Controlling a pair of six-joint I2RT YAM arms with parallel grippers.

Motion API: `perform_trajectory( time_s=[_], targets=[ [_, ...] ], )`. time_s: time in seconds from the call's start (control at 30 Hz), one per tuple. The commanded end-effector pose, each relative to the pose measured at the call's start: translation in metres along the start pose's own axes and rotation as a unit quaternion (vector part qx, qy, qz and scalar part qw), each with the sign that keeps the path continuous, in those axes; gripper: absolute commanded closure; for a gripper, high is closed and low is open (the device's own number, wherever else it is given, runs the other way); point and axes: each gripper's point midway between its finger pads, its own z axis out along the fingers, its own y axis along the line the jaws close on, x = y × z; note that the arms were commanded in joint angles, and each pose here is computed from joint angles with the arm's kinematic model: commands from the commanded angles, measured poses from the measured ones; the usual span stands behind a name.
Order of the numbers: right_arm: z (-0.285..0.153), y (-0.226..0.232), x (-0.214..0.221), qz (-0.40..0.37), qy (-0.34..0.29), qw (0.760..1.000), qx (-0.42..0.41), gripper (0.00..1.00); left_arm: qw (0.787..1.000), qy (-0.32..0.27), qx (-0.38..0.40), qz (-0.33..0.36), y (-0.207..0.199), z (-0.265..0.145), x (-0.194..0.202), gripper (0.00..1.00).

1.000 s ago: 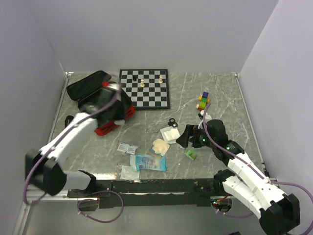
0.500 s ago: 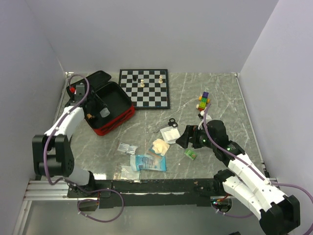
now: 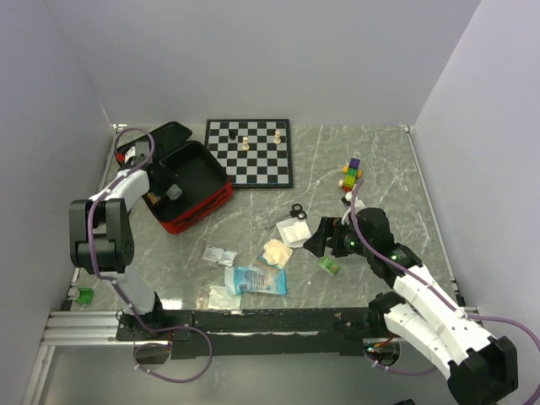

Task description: Organize the medicine kit

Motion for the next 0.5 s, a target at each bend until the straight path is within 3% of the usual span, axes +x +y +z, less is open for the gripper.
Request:
perform_trajectory(
  time_s=[0.0, 0.1, 0.3, 0.47],
  targets=[
    [-0.002, 0.003, -0.006, -0.005, -0.006, 1.000, -0.004, 0.00, 0.999, -0.025, 0.008, -0.031, -0.011, 0.006, -0.019, 0.83],
    [-0.001, 0.002, -0.005, -0.004, -0.005, 1.000, -0.001, 0.00, 0.999, -0.025, -0.002, -0.042, -0.004, 0.009, -0.021, 0.78],
    [0.000, 0.001, -0.004, -0.003, -0.002, 1.000, -0.001, 0.00, 0.999, -0.020, -0.004, -0.044, -0.004, 0.004, -0.027, 0.35],
    [0.001, 0.001, -0.004, -0.002, -0.002, 1.000, -0.001, 0.00, 0.999, -0.020, 0.005, -0.036, -0.008, -0.012, -0.030, 0.14]
  ],
)
